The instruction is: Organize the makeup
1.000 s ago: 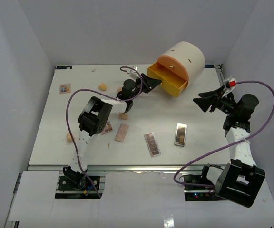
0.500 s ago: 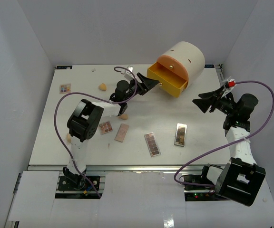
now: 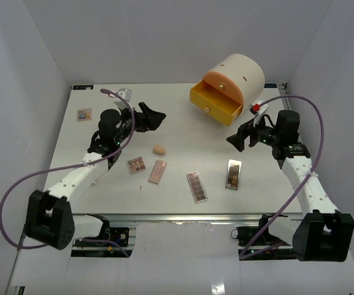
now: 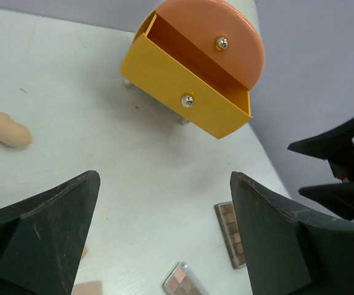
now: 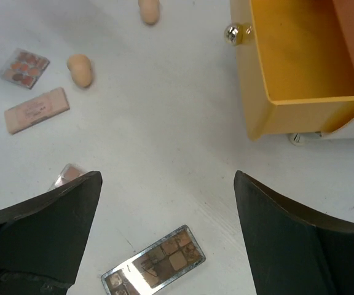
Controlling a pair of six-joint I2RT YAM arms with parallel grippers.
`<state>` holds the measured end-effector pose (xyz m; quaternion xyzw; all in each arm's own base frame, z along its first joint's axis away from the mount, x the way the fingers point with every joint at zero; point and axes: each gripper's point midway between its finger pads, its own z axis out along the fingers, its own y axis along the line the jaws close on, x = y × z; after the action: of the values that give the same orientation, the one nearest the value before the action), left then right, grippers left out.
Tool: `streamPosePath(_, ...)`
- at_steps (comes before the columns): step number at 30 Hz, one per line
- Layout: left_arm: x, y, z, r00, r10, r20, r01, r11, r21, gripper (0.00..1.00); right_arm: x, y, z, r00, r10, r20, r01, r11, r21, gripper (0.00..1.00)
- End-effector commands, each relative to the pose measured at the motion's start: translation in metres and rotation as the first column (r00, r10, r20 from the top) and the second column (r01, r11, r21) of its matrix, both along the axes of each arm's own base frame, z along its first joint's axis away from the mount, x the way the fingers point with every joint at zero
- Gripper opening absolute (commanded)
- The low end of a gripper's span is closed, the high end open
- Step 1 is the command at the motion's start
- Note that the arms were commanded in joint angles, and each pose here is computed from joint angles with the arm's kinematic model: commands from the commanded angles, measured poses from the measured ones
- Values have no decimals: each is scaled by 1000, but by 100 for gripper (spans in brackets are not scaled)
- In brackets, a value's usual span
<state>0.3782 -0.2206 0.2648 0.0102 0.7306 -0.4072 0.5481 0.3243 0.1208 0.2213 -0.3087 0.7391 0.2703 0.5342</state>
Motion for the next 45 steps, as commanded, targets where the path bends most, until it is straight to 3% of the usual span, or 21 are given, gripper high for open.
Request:
streamPosePath(1,-46,46,-9,996,9,84,-37,942,333,98,2,-15,-50,977,-161,-138,111,943,-314,91)
streamPosePath(4,-66,65,-7,986,42,163,-100,924,370,98,0,-25,-72,941,-256,-223,147,899,-413,90)
streamPosePath(8,-93,86,1,952,104,289,-200,924,327,98,-9,-30,-83,904,-364,-225,219,845,-489,90)
streamPosePath(16,-113,101,18,919,140,370,-260,919,298,98,-39,-28,-123,901,-359,-244,135,767,-627,90)
streamPosePath(22,-115,97,18,923,120,367,-239,924,300,98,-62,-23,-159,869,-316,-381,-19,748,-664,90)
streamPosePath(29,-116,96,20,922,109,372,-230,927,297,98,-65,-21,-164,815,-380,-438,0,755,-655,90)
streamPosePath(33,-116,96,21,920,110,376,-232,926,299,98,-68,-5,-170,751,-393,-530,-4,801,-599,90)
streamPosePath(40,-116,97,21,919,111,378,-236,924,301,98,-80,1,-197,644,-455,-615,14,811,-585,90)
streamPosePath(45,-117,96,21,919,107,379,-232,925,301,98,-83,-16,-208,614,-546,-570,69,757,-650,90)
